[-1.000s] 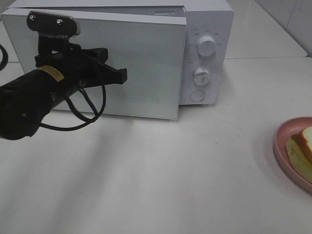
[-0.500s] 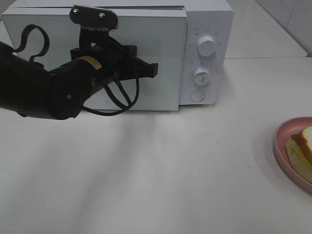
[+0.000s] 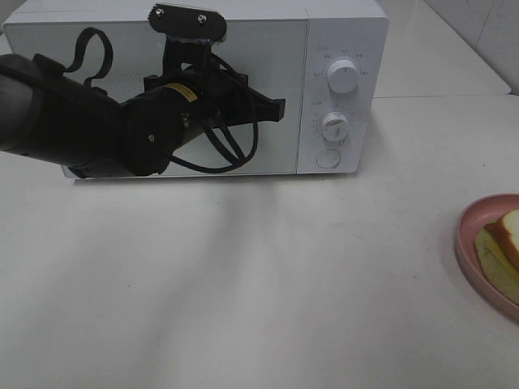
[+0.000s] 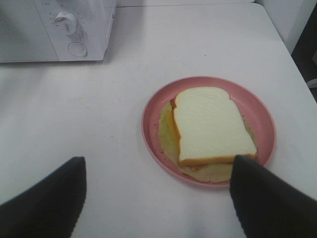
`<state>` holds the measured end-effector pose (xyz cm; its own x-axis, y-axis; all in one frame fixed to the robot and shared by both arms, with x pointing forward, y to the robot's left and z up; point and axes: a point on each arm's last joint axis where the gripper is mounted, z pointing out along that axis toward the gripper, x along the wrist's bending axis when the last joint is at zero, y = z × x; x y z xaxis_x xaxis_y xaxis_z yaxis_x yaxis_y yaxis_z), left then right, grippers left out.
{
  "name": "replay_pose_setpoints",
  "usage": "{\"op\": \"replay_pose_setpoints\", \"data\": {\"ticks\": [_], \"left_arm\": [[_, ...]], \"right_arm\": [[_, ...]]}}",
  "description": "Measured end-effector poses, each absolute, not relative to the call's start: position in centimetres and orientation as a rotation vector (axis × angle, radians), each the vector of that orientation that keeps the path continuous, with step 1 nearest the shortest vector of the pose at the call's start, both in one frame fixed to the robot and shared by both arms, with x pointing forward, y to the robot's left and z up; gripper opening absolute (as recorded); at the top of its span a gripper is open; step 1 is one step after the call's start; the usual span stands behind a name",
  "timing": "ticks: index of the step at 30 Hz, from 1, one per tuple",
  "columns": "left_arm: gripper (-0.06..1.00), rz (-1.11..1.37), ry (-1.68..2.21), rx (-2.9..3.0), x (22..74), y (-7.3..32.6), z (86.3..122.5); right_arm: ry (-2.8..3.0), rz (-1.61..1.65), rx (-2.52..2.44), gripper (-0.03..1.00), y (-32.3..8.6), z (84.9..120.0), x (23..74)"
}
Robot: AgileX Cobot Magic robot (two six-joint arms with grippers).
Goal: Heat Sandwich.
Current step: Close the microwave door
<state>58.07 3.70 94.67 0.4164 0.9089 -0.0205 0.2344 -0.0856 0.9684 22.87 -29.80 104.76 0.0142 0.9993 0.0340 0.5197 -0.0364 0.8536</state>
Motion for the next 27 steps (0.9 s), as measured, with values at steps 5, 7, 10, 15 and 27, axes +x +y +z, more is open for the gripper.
{"op": "replay_pose_setpoints", "data": {"ticks": [5, 7, 10, 15, 27], "left_arm": [[0.00, 0.771, 1.030, 1.606, 58.20, 3.43, 94.66], [0.00, 0.772, 1.029, 1.606, 58.20, 3.43, 94.66], [0.00, 0.771, 1.029, 1.609, 58.20, 3.41, 94.66], [0.00, 0.763, 1.031, 1.617, 58.20, 3.36, 94.64], [0.00, 0.764, 1.050, 1.591, 57.23, 3.36, 94.76]], "right_arm": [[1.579, 0.923, 1.632, 0.77, -29.80, 104.76, 22.87], [1.579, 0.923, 1.632, 0.77, -29.80, 104.76, 22.87], [1.579, 0.923, 1.632, 0.77, -29.80, 104.76, 22.87], [1.579, 0.923, 1.632, 0.77, -29.80, 104.76, 22.87], [1.579, 0.923, 1.632, 0.77, -29.80, 104.76, 22.87]]}}
